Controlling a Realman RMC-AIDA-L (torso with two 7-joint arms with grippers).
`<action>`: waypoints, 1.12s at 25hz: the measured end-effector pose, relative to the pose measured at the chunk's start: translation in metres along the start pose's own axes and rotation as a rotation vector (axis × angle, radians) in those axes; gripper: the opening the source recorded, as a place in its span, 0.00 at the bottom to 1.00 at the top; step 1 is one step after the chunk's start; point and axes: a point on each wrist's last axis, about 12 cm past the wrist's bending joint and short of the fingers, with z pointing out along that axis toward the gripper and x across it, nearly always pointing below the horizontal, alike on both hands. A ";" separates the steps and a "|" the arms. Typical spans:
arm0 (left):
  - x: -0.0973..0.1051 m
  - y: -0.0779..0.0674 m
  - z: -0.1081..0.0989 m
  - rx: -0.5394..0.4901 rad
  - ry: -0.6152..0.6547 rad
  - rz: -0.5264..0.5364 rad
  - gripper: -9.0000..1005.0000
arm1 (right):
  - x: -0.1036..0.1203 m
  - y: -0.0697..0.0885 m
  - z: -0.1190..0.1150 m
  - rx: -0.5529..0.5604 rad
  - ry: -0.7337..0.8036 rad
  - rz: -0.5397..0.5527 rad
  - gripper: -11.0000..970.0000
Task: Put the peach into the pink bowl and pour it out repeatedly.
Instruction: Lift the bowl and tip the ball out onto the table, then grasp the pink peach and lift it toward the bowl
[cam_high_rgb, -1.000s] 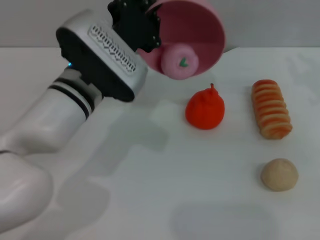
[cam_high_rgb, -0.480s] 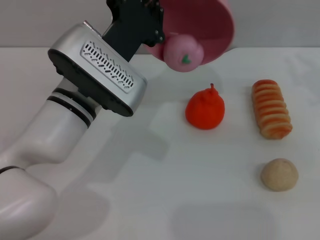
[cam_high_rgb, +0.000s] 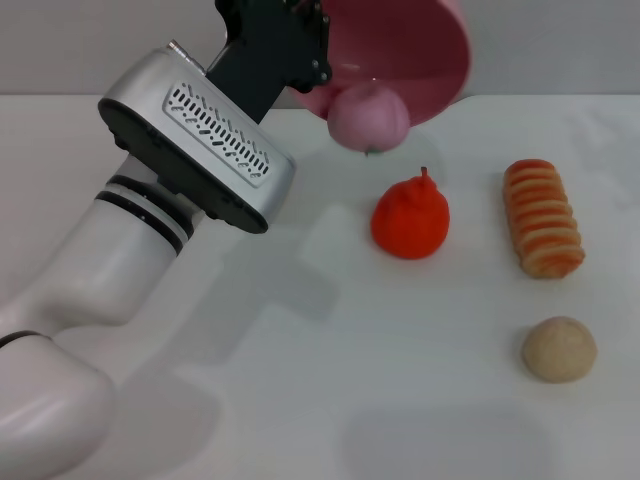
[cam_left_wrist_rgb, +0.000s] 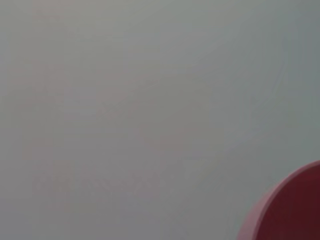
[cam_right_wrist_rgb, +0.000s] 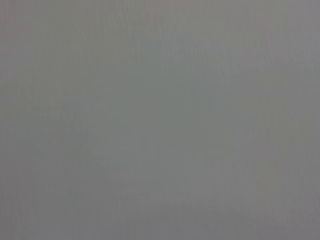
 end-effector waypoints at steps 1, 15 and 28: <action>0.000 0.000 0.000 0.000 0.000 0.000 0.05 | 0.000 0.000 0.000 0.000 0.000 0.001 0.42; 0.006 0.016 0.019 0.017 0.106 -0.093 0.05 | 0.003 0.005 0.005 -0.022 0.014 0.003 0.43; 0.038 0.107 0.090 0.282 0.600 -0.491 0.05 | 0.004 0.064 0.030 -0.449 0.239 -0.086 0.44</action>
